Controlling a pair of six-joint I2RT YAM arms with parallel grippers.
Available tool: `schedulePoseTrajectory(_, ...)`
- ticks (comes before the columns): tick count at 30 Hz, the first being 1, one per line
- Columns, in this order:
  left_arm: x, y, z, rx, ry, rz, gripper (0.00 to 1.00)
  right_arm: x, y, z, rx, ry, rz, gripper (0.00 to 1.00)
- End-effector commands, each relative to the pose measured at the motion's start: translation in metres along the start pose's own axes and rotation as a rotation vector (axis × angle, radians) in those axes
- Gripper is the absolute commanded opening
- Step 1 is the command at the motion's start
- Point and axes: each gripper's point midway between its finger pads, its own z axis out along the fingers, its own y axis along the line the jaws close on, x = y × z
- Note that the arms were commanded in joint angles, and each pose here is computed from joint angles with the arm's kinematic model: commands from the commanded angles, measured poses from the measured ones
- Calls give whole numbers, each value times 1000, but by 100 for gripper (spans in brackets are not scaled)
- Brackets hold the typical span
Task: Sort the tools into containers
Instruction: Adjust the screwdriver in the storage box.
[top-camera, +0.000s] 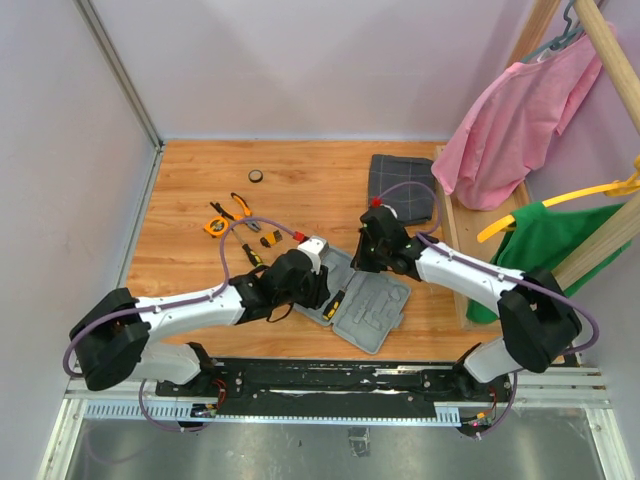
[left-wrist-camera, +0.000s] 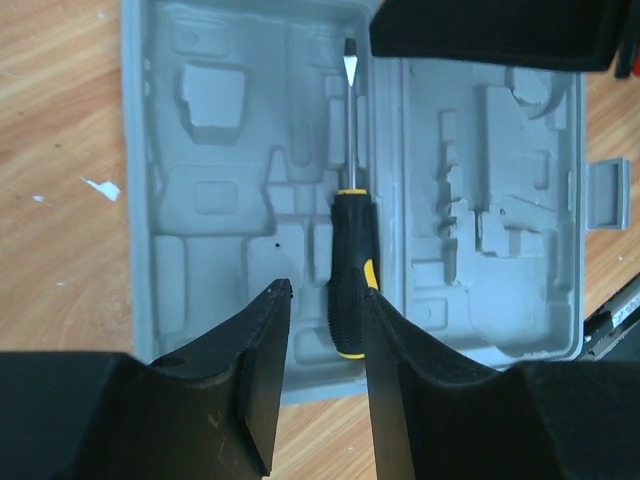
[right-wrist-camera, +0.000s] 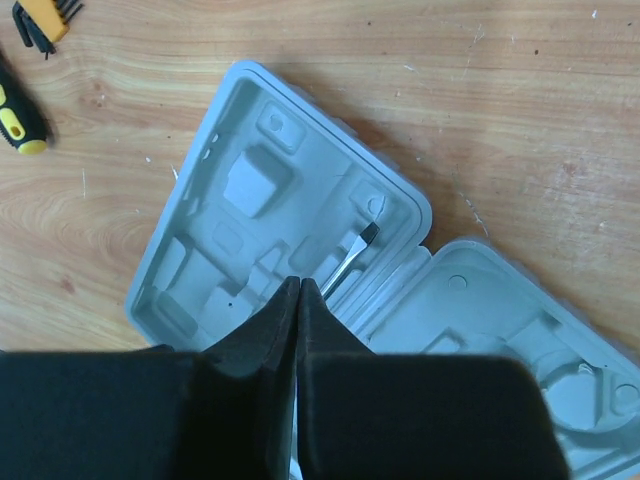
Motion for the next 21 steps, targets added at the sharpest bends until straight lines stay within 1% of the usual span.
schedulePoseTrajectory(1,11,-9,5,3,26,-9,39,3,2,0,41,30,30,1)
schedulePoseTrajectory(6,26,-13,9,-8,85,10,39,8,-7,2,78,37,38,1)
schedulePoseTrajectory(10,33,-14,12,-17,108,22,41,12,-8,6,80,62,36,1)
schedulePoseTrajectory(21,26,-30,20,10,113,43,41,17,-8,10,84,92,30,1)
